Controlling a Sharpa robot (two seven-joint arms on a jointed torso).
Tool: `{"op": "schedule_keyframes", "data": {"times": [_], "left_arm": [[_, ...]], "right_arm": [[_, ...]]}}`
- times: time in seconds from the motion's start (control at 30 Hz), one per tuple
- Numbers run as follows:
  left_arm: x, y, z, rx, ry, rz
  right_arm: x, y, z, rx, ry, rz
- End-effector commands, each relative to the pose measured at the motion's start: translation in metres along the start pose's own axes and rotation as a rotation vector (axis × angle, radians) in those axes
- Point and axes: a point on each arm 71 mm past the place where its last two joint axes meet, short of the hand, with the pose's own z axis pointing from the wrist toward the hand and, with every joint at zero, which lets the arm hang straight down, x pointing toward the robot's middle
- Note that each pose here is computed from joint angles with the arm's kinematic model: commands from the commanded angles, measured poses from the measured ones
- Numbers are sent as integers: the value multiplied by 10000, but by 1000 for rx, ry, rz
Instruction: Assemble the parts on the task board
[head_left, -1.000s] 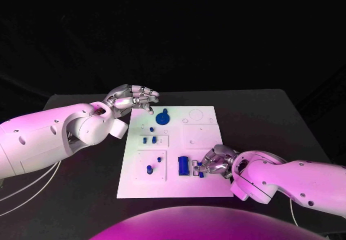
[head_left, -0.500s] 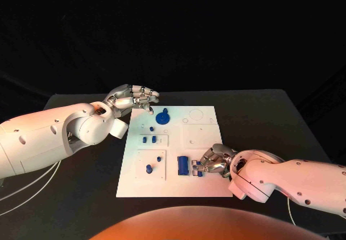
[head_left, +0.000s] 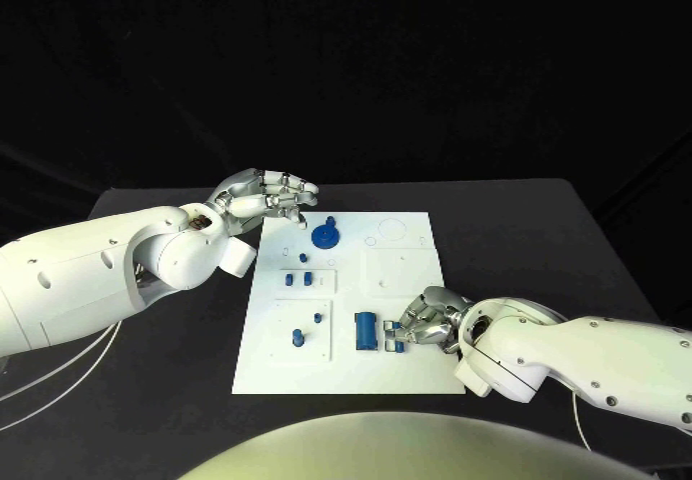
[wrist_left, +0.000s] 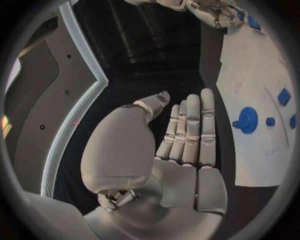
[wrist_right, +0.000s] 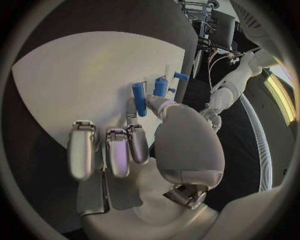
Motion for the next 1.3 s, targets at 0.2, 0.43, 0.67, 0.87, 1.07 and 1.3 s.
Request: {"op": "schedule_keyframes", "data": {"times": [0.2,0.43,0.67,0.87,1.07,1.3], "left_arm": [[33,-5,18,5,28,3],[32,-2,23,5,28,6],[30,-2,22,6,28,6],[28,-2,21,5,27,7],[30,-3,21,6,28,7],[31,0,27,6,28,8]], "right_arm": [[-5,11,-6,-1,21,-10],[-8,26,-33,-2,29,-8],[-24,34,-34,-1,28,-10],[-31,32,-14,4,31,-25],[-14,49,-2,2,41,-39],[4,66,2,-2,50,-47]]}}
